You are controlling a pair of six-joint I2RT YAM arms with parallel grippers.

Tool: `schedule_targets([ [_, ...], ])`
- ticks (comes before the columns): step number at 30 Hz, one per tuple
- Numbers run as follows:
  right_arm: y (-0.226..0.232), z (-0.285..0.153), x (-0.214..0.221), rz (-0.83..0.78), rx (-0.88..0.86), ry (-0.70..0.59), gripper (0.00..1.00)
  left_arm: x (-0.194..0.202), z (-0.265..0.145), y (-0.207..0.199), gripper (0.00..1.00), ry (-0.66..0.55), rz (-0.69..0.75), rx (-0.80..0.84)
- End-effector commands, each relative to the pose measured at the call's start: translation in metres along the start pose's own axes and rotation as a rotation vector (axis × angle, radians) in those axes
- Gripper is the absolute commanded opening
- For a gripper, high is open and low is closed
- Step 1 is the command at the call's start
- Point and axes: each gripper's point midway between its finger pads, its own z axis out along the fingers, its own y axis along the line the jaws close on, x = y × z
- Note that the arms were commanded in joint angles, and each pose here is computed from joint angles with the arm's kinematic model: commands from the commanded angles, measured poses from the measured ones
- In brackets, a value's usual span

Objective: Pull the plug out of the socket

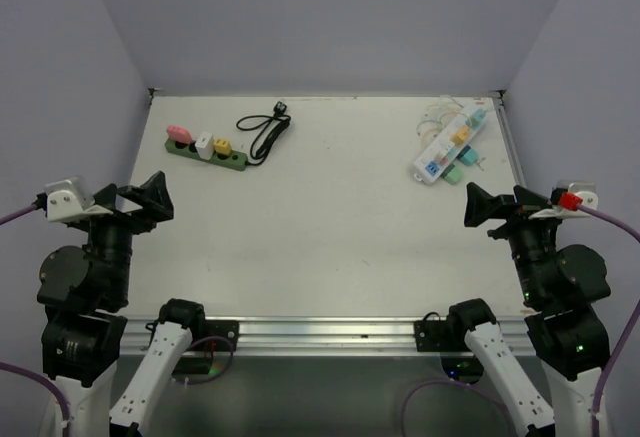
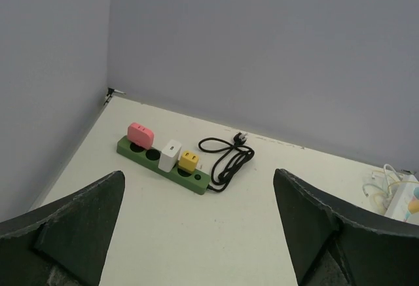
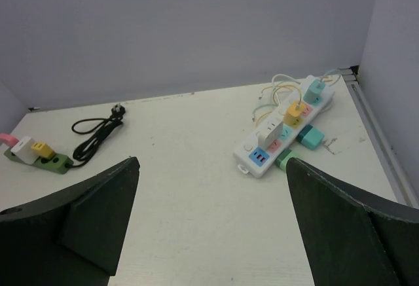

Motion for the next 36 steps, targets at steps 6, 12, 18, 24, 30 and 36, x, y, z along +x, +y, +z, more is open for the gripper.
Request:
schedule_targets([
  [6,-0.006,0.001,0.002,0.025,0.044,0.009,0.99,0.015,0.006,-0.005,1.0,0.033,0.017,0.036],
  [12,-0.003,0.017,0.016,0.029,0.054,0.082,0.99,0.029,0.013,-0.009,1.0,0.069,0.029,0.057],
  [18,-0.002,0.031,0.053,0.069,0.086,0.238,0.99,0.057,0.019,-0.014,0.99,0.142,0.038,0.094],
  [24,-0.011,0.046,0.096,0.153,0.204,0.371,0.99,0.088,0.029,-0.014,1.0,0.22,0.053,0.098],
  [30,-0.002,0.06,0.135,0.181,0.191,0.512,0.99,0.131,0.039,-0.009,1.0,0.312,0.031,0.077],
  [36,-0.016,0.07,0.163,0.2,0.289,0.527,0.99,0.17,0.047,0.0,0.99,0.356,-0.003,0.036],
])
